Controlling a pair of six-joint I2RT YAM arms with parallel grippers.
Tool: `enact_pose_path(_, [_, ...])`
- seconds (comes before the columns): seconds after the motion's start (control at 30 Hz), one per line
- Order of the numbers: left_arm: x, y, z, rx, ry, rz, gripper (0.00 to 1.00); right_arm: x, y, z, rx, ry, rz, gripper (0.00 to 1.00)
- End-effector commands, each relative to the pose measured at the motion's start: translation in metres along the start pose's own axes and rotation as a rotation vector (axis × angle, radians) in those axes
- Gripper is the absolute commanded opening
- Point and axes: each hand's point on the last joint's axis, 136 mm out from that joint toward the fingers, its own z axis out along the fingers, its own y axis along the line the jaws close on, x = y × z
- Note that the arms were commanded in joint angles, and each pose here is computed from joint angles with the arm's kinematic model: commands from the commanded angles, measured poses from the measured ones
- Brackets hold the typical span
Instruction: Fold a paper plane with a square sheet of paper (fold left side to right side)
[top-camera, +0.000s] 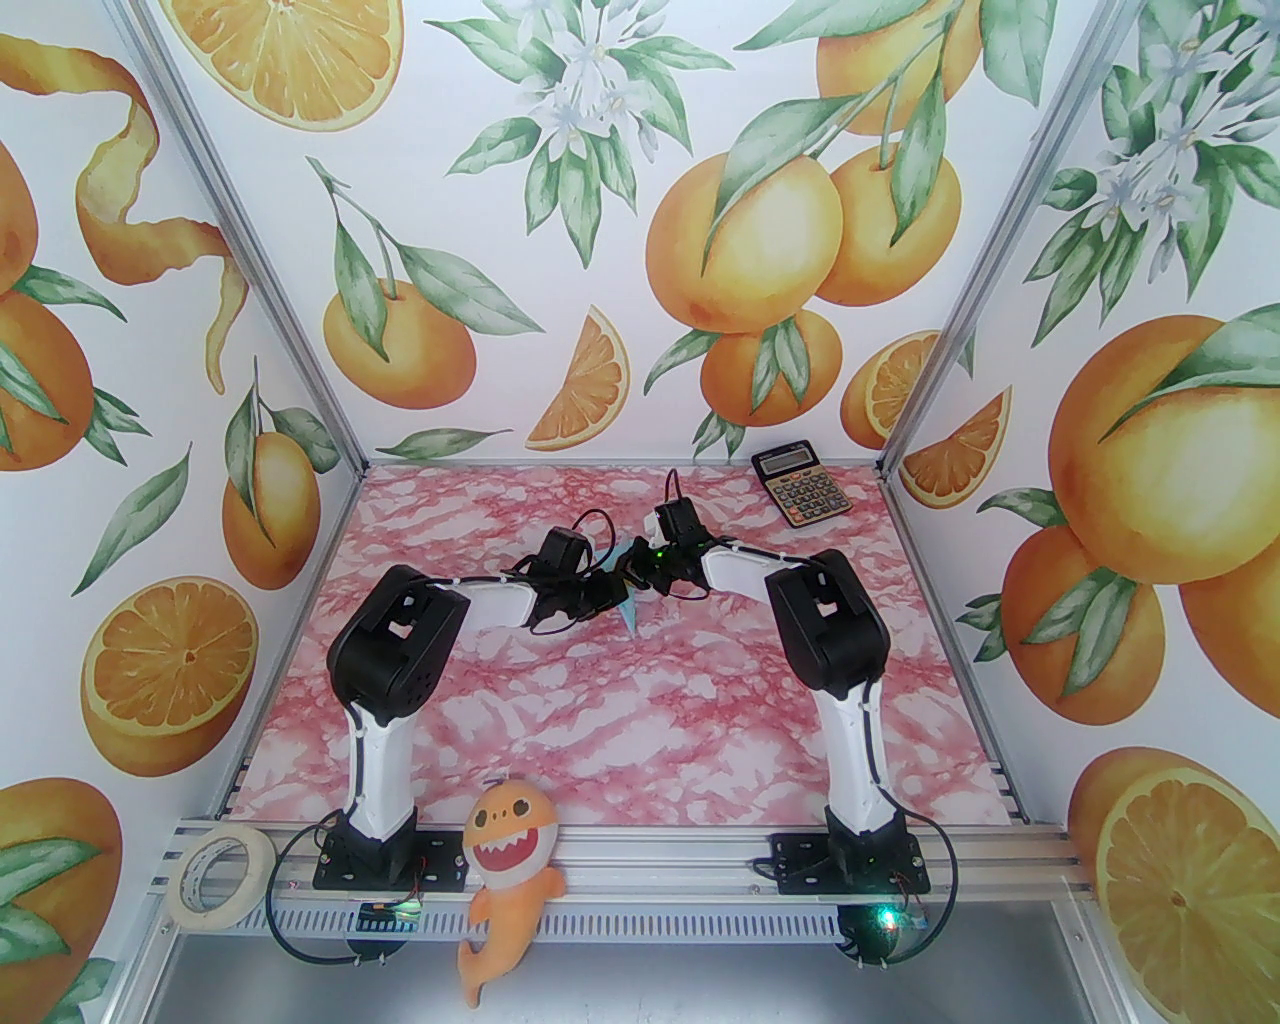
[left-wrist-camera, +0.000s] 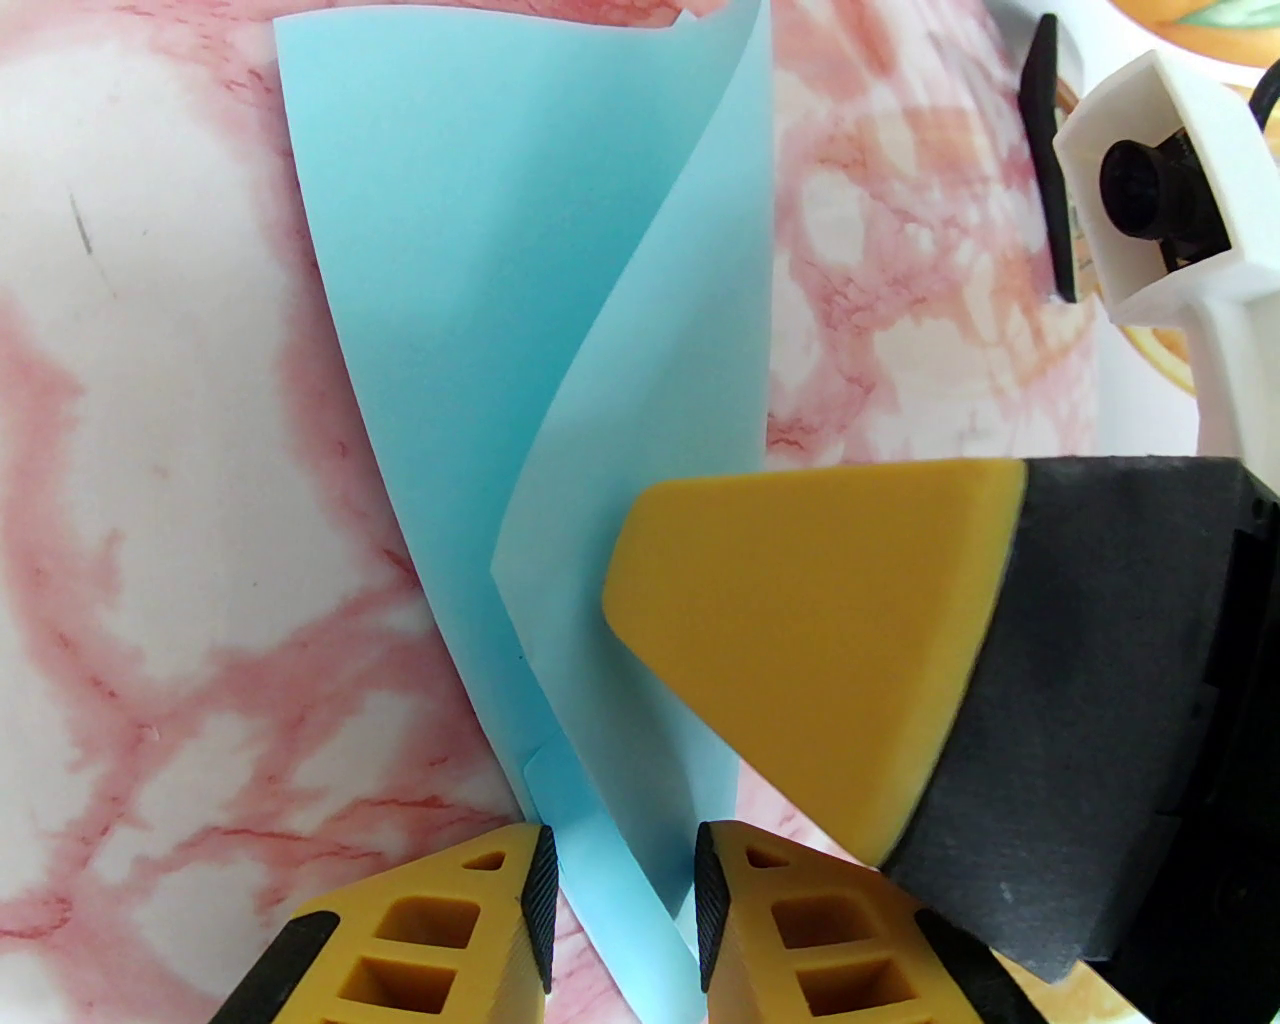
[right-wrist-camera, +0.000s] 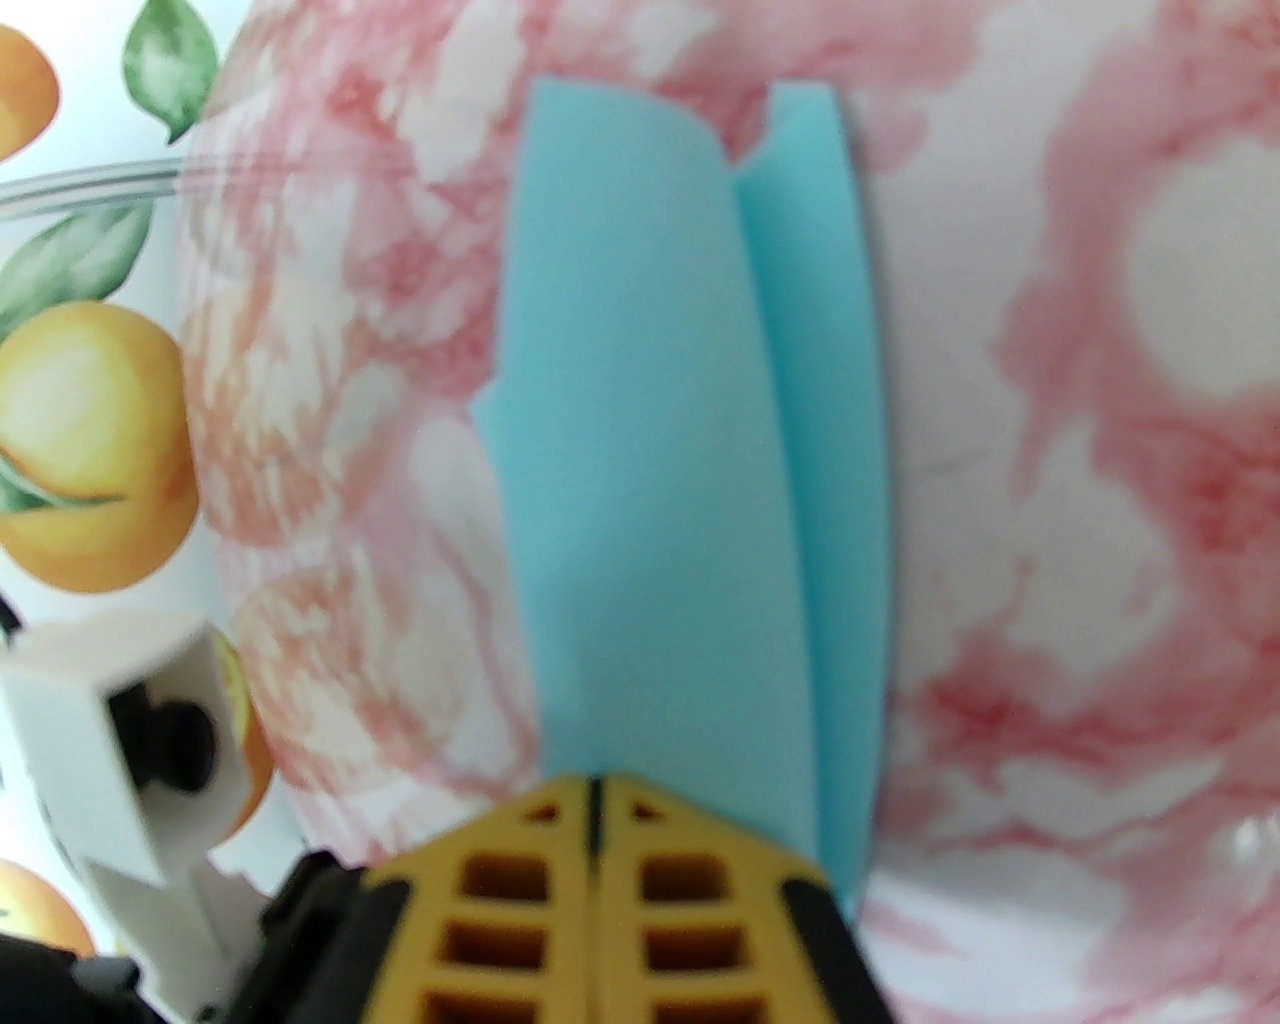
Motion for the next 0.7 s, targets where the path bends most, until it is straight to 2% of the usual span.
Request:
enact_pose_path(0.0, [-0.005, -0.001, 0.007, -0.004, -0.003, 0.024, 0.28, 0.002, 0.000, -0.001, -0.013, 0.002, 0.001, 0.10])
enact_pose_path(0.13, [-0.005, 0.001, 0.009, -0.010, -0.002, 0.023, 0.26, -0.002, 0.007, -0.007, -0.030, -0.007, -0.003, 0.13])
enact_pose_path(0.23, [-0.005, 0.002, 0.010, -0.012, 0.002, 0.024, 0.26, -0.003, 0.010, -0.012, -0.041, -0.016, -0.008, 0.22])
enact_pose_path(0.37, [-0.004, 0.004, 0.012, -0.024, 0.013, 0.026, 0.26, -0.006, 0.017, -0.022, -0.067, -0.034, -0.010, 0.30])
enact_pose_path(0.67, [-0.003, 0.005, 0.014, -0.025, 0.019, 0.025, 0.26, -0.009, 0.026, -0.042, -0.093, -0.049, -0.023, 0.33])
